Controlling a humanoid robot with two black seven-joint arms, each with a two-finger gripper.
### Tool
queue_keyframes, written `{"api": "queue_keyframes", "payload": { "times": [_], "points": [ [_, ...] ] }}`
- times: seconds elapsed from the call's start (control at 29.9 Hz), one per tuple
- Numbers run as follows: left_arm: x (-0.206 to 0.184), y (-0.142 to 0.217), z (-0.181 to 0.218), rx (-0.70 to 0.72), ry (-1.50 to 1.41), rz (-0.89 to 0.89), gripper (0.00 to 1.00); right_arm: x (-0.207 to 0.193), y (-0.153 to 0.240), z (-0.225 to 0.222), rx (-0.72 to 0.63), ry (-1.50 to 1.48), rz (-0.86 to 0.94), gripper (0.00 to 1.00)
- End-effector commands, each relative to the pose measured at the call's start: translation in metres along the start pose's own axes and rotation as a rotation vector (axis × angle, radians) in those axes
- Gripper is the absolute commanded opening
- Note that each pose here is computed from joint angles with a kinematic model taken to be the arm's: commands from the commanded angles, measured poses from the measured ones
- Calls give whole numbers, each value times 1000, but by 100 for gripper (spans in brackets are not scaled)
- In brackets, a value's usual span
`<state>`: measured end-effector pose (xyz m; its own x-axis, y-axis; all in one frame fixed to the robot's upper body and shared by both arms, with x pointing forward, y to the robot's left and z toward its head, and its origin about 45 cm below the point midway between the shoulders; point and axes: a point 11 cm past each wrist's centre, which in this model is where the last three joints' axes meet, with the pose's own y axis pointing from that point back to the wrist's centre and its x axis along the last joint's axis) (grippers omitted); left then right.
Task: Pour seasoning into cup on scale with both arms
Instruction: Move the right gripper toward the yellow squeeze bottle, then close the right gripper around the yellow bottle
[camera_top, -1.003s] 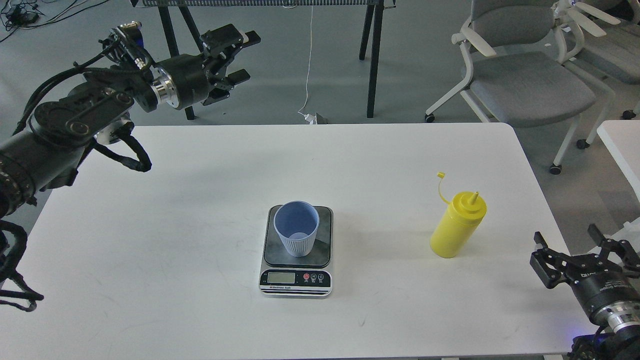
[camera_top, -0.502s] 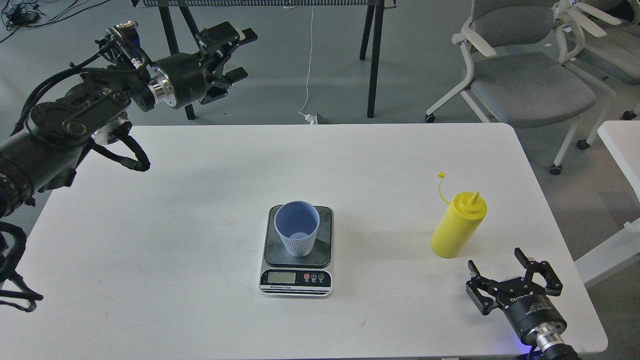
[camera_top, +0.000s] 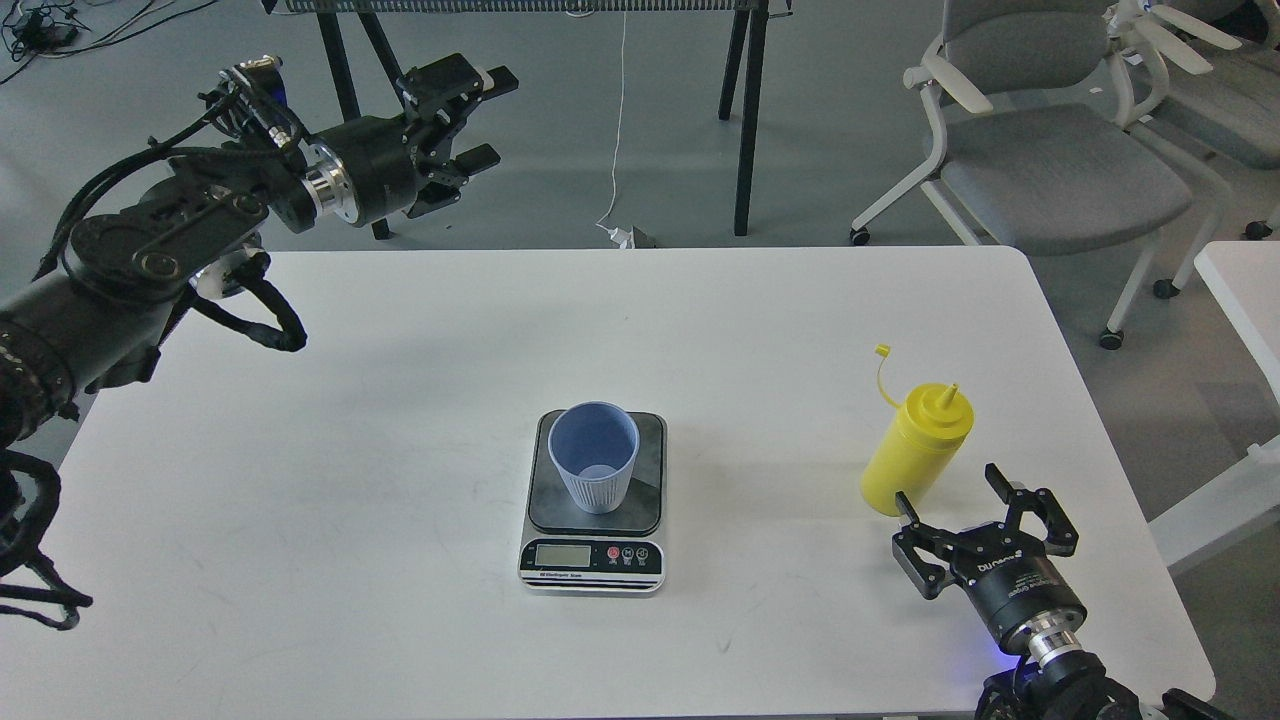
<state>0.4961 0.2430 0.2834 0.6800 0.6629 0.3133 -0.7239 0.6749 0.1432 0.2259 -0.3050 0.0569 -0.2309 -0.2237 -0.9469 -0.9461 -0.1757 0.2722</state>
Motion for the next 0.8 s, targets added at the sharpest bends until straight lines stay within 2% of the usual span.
{"api": "queue_keyframes", "payload": {
  "times": [0.0, 0.77],
  "points": [
    [0, 1, -1, 2, 0, 1, 99, -3, -5, 9, -11, -4, -17, 100],
    [-5, 7, -18, 27, 24, 2, 99, -20, -38, 9, 6, 14, -70, 99]
  ]
}}
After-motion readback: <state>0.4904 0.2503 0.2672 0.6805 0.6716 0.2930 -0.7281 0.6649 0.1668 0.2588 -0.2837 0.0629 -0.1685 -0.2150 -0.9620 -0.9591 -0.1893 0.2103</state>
